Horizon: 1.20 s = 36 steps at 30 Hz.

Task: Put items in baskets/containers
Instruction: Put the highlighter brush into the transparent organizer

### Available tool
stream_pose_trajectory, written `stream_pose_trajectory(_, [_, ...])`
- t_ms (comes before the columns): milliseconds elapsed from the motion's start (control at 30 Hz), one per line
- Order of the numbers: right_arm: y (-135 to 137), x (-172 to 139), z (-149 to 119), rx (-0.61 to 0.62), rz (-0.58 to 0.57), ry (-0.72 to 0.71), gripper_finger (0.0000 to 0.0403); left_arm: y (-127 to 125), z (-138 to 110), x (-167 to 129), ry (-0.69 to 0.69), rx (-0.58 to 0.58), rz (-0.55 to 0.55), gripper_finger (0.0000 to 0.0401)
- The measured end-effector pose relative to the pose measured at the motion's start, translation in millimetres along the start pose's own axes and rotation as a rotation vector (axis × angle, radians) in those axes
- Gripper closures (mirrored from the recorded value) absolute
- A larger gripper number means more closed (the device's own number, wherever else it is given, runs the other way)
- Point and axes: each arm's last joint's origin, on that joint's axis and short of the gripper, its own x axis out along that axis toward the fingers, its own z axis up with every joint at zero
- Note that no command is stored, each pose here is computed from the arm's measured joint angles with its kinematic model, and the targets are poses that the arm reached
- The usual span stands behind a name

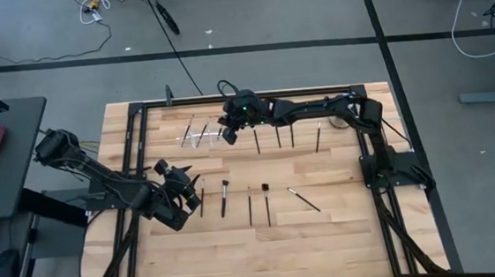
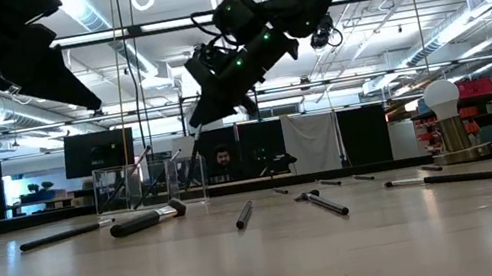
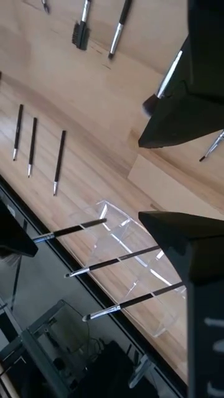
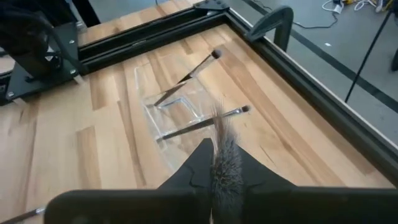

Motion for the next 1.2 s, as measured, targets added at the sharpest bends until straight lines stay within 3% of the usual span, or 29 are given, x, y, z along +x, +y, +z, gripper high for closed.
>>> stream_pose_trajectory(300, [0,0,1,0.000,0.041,-0.006,0.0376,0,0,0,0.000,0.000,0.000,0.0224])
stream_pose_trajectory(833, [-10,14,-10,0.027,0.032,0.011,0.0322,0,0,0,-0.001,-0.002,-0.001,0.0224])
stream_pose_trajectory(1200, [-22,12,6,0.007,-0.025,-0.148,0.0321,-1,0,0,0.000,-0.007,-0.004,0.0224])
